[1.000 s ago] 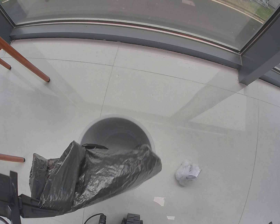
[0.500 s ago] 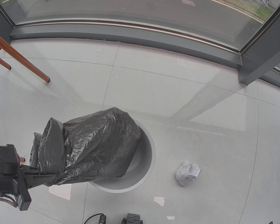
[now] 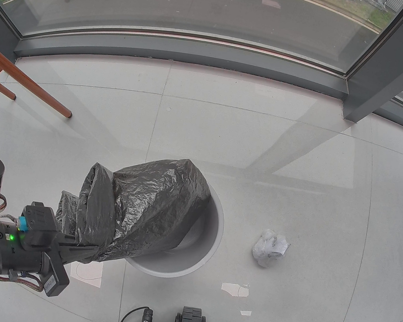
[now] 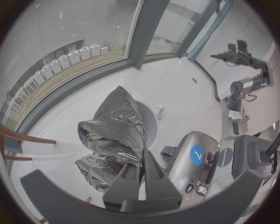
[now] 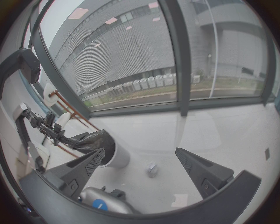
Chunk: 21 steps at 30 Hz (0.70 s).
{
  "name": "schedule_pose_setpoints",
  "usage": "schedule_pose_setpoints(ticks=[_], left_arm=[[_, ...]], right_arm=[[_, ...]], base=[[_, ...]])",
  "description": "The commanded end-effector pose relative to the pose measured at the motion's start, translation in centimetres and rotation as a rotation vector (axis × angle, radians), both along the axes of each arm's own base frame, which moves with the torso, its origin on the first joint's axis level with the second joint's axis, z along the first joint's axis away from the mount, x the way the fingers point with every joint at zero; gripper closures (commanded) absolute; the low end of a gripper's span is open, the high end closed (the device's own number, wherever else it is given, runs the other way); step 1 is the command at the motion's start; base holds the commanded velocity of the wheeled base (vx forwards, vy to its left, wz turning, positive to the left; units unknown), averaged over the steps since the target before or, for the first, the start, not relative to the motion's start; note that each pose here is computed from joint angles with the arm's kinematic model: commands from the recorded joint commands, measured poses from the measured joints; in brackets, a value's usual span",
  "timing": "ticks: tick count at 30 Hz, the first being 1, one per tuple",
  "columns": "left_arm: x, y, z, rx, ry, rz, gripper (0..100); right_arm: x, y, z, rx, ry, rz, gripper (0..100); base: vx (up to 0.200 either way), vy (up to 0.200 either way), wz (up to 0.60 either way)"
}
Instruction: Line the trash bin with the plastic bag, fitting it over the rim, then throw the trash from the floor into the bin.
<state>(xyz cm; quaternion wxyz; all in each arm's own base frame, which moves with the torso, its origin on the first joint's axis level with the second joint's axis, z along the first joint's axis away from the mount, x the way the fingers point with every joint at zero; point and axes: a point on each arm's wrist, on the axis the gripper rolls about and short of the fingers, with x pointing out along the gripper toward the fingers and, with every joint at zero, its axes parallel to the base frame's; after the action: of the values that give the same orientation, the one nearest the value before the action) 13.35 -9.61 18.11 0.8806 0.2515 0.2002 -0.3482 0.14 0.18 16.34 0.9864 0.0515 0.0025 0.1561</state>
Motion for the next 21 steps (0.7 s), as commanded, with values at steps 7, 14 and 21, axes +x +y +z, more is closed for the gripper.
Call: schedule_pose_setpoints(ticks=[7, 14, 21], left_arm=[[0.1, -0.5, -1.4, 0.11, -0.008, -0.071, 100], [-0.5, -0.1, -0.9, 0.089, -0.029, -0.075, 100], [-0.8, 0.1, -1.7, 0.105, -0.007, -0.084, 100]], right_arm=[[12.7, 9.2, 3.5, -0.021, 0.373, 0.465, 0], [17.2, 13.6, 1.8, -0.017, 0.36, 0.546, 0], [20.2, 16.8, 1.2, -0.014, 0.348, 0.595, 100]], base=[[0.0, 0.0, 0.0], [0.0, 0.0, 0.0], [0.0, 0.0, 0.0]])
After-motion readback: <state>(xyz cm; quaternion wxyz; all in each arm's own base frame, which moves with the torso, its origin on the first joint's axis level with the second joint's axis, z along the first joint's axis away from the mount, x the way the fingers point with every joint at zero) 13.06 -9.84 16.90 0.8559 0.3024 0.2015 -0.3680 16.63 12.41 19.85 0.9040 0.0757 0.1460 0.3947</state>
